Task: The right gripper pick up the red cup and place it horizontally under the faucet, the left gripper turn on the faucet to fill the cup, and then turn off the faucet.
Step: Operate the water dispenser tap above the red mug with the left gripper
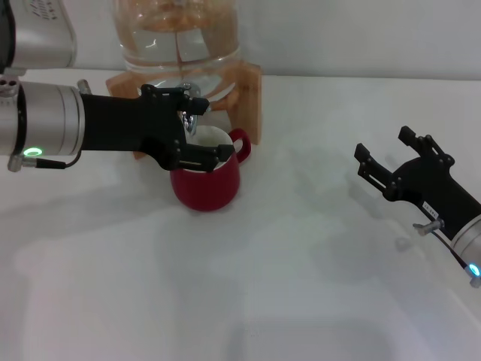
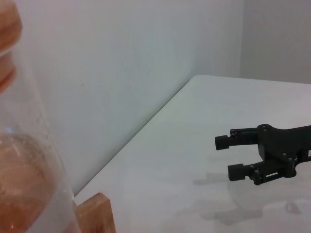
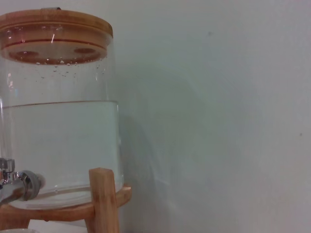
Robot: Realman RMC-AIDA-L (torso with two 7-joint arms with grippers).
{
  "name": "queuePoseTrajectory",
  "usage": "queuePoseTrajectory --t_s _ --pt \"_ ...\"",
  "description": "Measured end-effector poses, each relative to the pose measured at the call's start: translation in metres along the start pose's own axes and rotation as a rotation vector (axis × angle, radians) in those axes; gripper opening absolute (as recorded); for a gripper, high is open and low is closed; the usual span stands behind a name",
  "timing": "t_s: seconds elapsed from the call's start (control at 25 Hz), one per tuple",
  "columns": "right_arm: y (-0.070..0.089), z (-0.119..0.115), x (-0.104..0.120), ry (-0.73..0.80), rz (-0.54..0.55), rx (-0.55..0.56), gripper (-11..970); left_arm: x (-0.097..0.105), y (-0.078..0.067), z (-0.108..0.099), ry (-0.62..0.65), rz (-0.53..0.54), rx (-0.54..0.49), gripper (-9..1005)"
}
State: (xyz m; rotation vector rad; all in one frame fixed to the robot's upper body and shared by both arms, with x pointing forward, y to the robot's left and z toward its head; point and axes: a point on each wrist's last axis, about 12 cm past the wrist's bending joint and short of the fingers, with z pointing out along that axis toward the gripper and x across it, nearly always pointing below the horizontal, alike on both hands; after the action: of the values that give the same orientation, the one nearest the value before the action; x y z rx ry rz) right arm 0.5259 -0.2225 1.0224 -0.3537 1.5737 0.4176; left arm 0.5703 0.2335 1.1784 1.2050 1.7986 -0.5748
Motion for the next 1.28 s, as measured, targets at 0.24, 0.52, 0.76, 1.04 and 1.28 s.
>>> queuePoseTrajectory --t_s 0.24,0.52,0.76,1.04,1.28 --pt "0.0007 -0.0010 0.0005 0.000 0.002 -0.001 841 0.0003 0.0001 0.0000 0.002 -0.001 0.002 848" --pt "0.0011 -0.0014 0.0006 0.000 0.003 -0.001 841 -0.0026 0.0013 0.0012 0.000 0.011 0.005 848" --pt "0.0015 -0.0012 0.0004 -0.001 0.005 -0.002 841 -0.0046 0.0014 0.0031 -0.001 0.018 0.011 848" --pt "0.0020 -0.0010 0.0003 -0.002 0.005 -0.004 841 -0.0056 0.0003 0.0051 0.001 0.023 0.017 847" --pt "0.0024 -0.0010 0.0002 -0.003 0.006 -0.005 841 -0.0065 -0.0003 0.0062 0.001 0.025 0.019 847"
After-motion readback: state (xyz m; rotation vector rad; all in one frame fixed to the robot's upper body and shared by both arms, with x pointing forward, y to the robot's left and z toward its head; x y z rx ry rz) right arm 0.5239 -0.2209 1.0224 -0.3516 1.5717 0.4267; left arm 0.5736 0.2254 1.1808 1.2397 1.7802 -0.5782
